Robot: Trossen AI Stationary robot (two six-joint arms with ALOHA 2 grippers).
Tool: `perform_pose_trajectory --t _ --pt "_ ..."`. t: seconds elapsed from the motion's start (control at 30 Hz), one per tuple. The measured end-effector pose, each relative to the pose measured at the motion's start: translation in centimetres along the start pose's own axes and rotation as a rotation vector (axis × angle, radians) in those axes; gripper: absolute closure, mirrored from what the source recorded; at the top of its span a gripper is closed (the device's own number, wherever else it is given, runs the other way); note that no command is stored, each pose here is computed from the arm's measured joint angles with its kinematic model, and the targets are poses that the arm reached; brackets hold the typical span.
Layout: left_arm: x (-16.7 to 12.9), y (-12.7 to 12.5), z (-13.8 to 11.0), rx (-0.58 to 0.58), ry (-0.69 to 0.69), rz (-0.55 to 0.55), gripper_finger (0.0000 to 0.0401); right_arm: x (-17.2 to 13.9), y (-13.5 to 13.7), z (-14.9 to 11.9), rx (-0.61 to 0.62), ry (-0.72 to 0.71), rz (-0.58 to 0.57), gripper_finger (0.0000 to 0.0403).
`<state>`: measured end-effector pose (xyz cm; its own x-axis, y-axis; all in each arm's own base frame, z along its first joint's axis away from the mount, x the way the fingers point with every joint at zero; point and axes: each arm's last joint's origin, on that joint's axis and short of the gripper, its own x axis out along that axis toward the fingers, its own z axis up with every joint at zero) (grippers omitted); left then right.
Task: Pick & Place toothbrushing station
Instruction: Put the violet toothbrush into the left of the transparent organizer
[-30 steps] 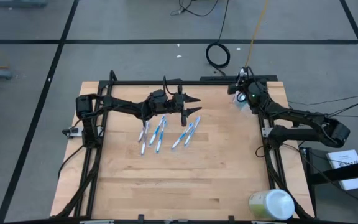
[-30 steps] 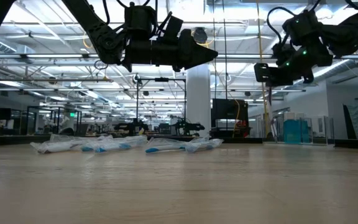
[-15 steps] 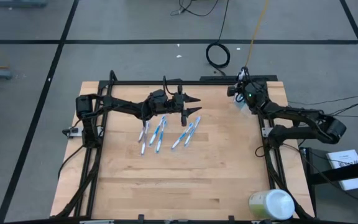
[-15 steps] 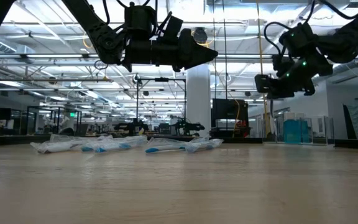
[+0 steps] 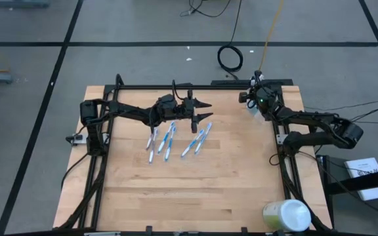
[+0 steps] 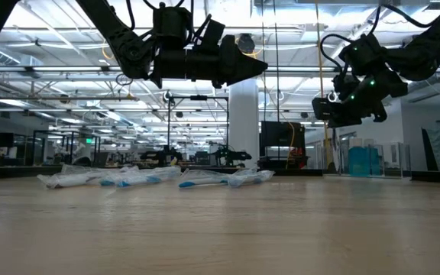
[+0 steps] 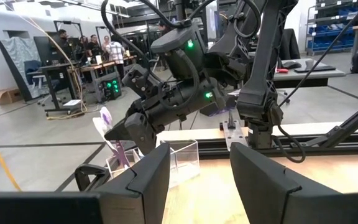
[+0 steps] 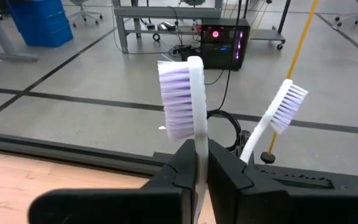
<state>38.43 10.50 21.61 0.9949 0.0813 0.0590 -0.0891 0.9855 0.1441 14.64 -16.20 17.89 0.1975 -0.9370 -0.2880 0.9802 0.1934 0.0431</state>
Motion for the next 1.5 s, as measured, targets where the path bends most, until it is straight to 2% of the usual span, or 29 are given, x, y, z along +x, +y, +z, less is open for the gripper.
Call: perform_pose_trajectory --t 0.57,0.8,0.97,1.07,1.17,1.3,1.5 --pt "0.0 0.0 0.0 0.001 0.0 0.0 0.0229 0.0 0.0 -0.1 0.004 0.006 -0.007 0.0325" --pt "0.0 0.0 0.0 0.003 0.001 0.0 0.0229 -0.2 0.4 0.7 0.006 -0.067 0.022 0.0299" --pt "0.0 0.0 0.0 0.016 0.004 0.0 0.0228 -1.0 1.3 1.7 -0.022 -0.161 0.087 0.0287" --pt "0.0 0.0 -0.1 0.019 0.006 -0.001 0.0228 -1.9 2.1 2.4 -0.047 -0.222 0.197 0.0287" --pt "0.0 0.0 -0.1 0.023 0.007 -0.001 0.0228 -2.9 3.0 2.9 -0.079 -0.271 0.358 0.0291" --pt "0.0 0.0 -0.1 0.022 0.007 -0.001 0.0228 -4.1 4.3 3.1 -0.105 -0.3 0.61 0.0292" --pt "0.0 0.0 -0.1 0.021 0.008 -0.001 0.0228 -5.9 6.0 2.5 -0.12 -0.25 1.013 0.0293"
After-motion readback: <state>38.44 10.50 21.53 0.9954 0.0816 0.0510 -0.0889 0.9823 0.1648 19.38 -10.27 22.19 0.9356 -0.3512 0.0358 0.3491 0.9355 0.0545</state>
